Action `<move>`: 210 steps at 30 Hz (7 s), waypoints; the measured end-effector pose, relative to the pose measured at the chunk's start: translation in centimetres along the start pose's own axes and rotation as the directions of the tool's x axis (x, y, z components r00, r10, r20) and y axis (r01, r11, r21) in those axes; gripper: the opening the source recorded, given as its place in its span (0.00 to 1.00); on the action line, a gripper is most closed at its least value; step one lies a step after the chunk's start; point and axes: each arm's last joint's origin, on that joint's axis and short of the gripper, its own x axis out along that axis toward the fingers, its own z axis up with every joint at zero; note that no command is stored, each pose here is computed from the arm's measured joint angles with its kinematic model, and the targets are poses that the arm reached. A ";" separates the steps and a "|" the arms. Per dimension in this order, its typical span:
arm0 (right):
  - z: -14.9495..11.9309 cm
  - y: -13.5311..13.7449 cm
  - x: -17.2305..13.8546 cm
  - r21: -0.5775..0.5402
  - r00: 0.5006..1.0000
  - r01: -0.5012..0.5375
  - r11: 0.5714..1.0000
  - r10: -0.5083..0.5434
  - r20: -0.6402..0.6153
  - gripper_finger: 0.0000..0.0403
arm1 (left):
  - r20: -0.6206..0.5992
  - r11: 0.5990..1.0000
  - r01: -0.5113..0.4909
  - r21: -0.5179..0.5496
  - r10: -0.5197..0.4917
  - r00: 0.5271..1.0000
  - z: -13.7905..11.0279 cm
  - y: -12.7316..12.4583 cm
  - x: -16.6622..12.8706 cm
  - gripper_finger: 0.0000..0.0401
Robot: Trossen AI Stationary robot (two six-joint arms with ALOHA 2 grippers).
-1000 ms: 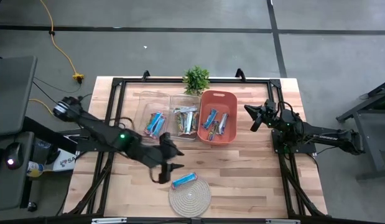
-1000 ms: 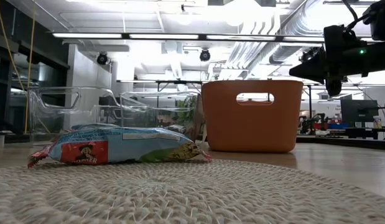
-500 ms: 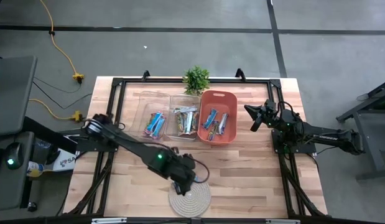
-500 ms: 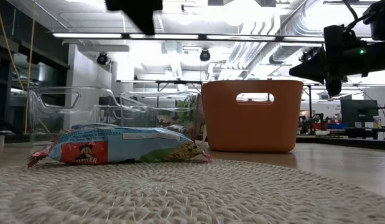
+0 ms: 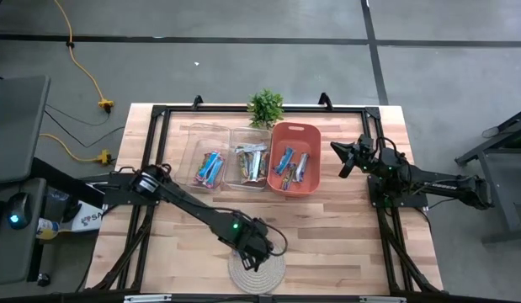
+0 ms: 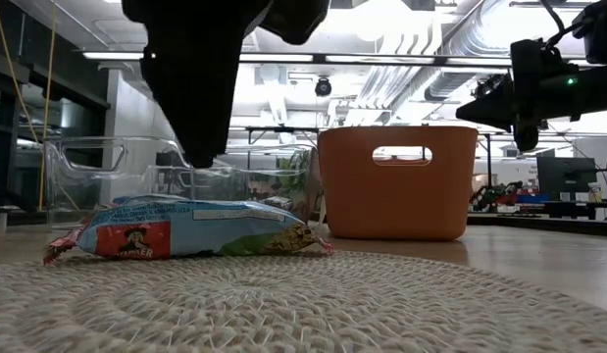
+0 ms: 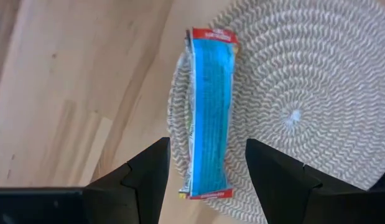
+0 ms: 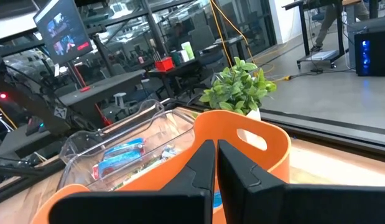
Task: Pick and place Granola Bars by type
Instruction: Put the red granola bar into the left transparent bin, then return To Home Position
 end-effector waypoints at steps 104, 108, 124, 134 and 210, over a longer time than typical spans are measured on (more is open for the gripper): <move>-0.1 0.0 0.1 -0.004 1.000 0.004 1.000 -0.004 -0.011 0.00 | 0.285 0.923 0.015 0.384 -0.134 0.949 4.7 -2.7 -9.8 0.24; -0.1 0.0 0.1 -0.003 1.000 0.005 1.000 -0.005 -0.011 0.00 | 0.399 0.908 0.055 0.415 -0.236 0.886 6.1 -2.0 -13.6 0.24; -0.3 0.0 0.2 -0.008 1.000 0.009 1.000 -0.010 -0.026 0.00 | 0.652 0.851 0.237 0.468 -0.514 0.557 9.2 7.7 -26.5 0.24; -0.3 0.0 0.2 -0.008 1.000 0.009 1.000 -0.010 -0.025 0.00 | 0.824 0.986 0.130 0.109 -0.162 0.543 6.2 16.4 -32.3 0.24; -0.3 0.0 0.2 -0.009 1.000 0.011 1.000 -0.011 -0.029 0.00 | 0.000 0.695 -0.081 -0.715 0.115 0.993 -1.1 32.0 -4.5 0.48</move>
